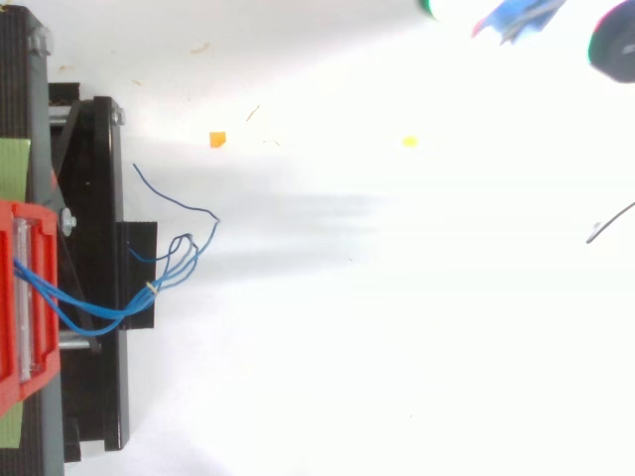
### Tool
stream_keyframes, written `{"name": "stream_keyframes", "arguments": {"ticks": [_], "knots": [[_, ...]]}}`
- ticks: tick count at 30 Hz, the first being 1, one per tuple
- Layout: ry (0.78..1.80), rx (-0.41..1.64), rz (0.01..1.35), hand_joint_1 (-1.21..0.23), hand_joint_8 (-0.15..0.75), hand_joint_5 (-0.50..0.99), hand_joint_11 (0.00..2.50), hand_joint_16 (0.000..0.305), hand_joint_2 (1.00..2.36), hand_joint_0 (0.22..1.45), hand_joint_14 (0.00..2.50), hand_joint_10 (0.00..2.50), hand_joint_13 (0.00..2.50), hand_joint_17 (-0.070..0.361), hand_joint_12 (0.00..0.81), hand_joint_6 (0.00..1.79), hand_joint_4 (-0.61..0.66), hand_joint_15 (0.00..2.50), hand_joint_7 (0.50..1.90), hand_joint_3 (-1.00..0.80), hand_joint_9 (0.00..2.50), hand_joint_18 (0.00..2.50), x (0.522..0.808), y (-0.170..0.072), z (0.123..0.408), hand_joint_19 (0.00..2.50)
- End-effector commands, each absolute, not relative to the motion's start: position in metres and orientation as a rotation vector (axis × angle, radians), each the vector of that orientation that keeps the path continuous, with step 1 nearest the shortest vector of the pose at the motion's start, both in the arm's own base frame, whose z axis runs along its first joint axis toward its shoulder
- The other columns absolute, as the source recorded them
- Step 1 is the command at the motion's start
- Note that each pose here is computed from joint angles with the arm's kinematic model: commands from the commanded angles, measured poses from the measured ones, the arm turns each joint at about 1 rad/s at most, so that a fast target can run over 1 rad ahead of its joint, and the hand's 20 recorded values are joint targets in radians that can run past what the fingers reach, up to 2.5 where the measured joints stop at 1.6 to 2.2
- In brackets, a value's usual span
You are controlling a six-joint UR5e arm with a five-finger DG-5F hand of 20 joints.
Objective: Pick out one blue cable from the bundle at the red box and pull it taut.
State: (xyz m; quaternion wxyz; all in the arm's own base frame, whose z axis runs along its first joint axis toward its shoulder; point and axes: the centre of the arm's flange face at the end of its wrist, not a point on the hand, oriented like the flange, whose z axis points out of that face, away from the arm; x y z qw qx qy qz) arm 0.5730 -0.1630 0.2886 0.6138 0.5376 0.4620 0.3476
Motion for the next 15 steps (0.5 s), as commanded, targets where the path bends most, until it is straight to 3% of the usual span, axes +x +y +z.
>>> {"name": "stream_keyframes", "arguments": {"ticks": [1, 9, 15], "knots": [[1.095, 1.259, 0.801, -0.62, 0.215, -0.15, 0.27, 0.046, 1.01, 0.48, 0.02, 0.01, 0.81, 0.104, 0.294, 0.50, 0.17, 0.39, 0.83, -0.43, 0.86, 0.74, 0.607, -0.163, 0.264, 0.66], [1.110, 1.264, 0.796, -0.62, 0.218, -0.15, 0.28, 0.046, 1.00, 0.48, 0.02, 0.01, 0.81, 0.104, 0.293, 0.50, 0.17, 0.39, 0.83, -0.43, 0.86, 0.74, 0.640, -0.165, 0.225, 0.66], [1.108, 1.197, 0.766, -0.62, 0.218, -0.15, 0.28, 0.046, 1.00, 0.48, 0.02, 0.01, 0.80, 0.104, 0.296, 0.50, 0.16, 0.39, 0.83, -0.43, 0.86, 0.74, 0.649, -0.159, 0.228, 0.66]]}}
